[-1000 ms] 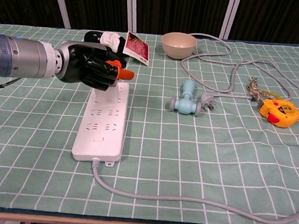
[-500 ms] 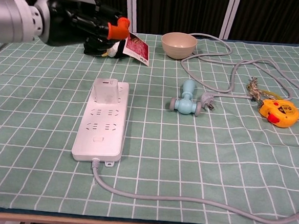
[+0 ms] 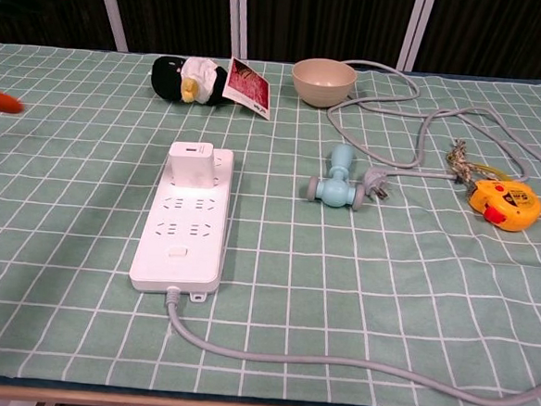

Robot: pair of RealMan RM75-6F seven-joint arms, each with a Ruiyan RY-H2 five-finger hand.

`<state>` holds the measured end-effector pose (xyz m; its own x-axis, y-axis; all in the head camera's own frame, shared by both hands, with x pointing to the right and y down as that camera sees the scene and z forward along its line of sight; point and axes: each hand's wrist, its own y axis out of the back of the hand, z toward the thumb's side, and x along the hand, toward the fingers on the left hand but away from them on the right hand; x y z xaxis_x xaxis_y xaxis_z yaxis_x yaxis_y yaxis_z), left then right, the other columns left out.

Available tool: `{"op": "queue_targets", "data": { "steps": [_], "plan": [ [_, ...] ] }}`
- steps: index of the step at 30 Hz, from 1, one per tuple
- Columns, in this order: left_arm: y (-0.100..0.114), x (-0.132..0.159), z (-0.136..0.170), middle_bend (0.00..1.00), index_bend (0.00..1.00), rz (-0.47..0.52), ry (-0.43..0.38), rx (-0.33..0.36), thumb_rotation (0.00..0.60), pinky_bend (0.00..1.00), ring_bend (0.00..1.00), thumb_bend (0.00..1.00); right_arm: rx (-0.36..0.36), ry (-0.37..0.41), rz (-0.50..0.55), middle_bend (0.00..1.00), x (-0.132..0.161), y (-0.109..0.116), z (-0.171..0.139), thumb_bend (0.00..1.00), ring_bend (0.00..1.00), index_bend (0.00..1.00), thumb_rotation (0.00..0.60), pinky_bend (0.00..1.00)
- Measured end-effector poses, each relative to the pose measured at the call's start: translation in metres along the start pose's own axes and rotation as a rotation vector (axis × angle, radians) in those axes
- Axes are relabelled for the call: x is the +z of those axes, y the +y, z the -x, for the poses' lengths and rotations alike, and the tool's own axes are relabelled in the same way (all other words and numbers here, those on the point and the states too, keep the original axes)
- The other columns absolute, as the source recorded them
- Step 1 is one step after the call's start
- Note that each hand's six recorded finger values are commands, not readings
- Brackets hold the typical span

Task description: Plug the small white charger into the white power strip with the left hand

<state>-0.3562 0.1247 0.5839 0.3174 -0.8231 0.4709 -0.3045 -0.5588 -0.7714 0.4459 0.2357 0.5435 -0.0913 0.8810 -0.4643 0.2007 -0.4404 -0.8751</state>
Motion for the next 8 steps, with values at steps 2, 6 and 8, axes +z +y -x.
{"op": "queue_targets", "data": {
  "steps": [2, 6, 8],
  "plan": [
    [0.009, -0.023, 0.029, 0.00, 0.01, -0.131, 0.077, 0.091, 0.600, 0.00, 0.00, 0.06, -0.003, 0.000, -0.006, 0.00, 0.000, 0.000, 0.000, 0.35, 0.00, 0.00, 0.600, 0.00],
    [0.010, -0.062, 0.086, 0.00, 0.01, -0.290, 0.222, 0.172, 0.600, 0.00, 0.00, 0.06, -0.006, 0.001, -0.012, 0.00, 0.000, 0.000, -0.001, 0.35, 0.00, 0.00, 0.600, 0.00],
    [0.006, -0.076, 0.104, 0.00, 0.01, -0.317, 0.261, 0.174, 0.600, 0.00, 0.00, 0.06, -0.007, 0.001, -0.015, 0.00, 0.000, -0.001, -0.001, 0.35, 0.00, 0.00, 0.600, 0.00]
  ]
}}
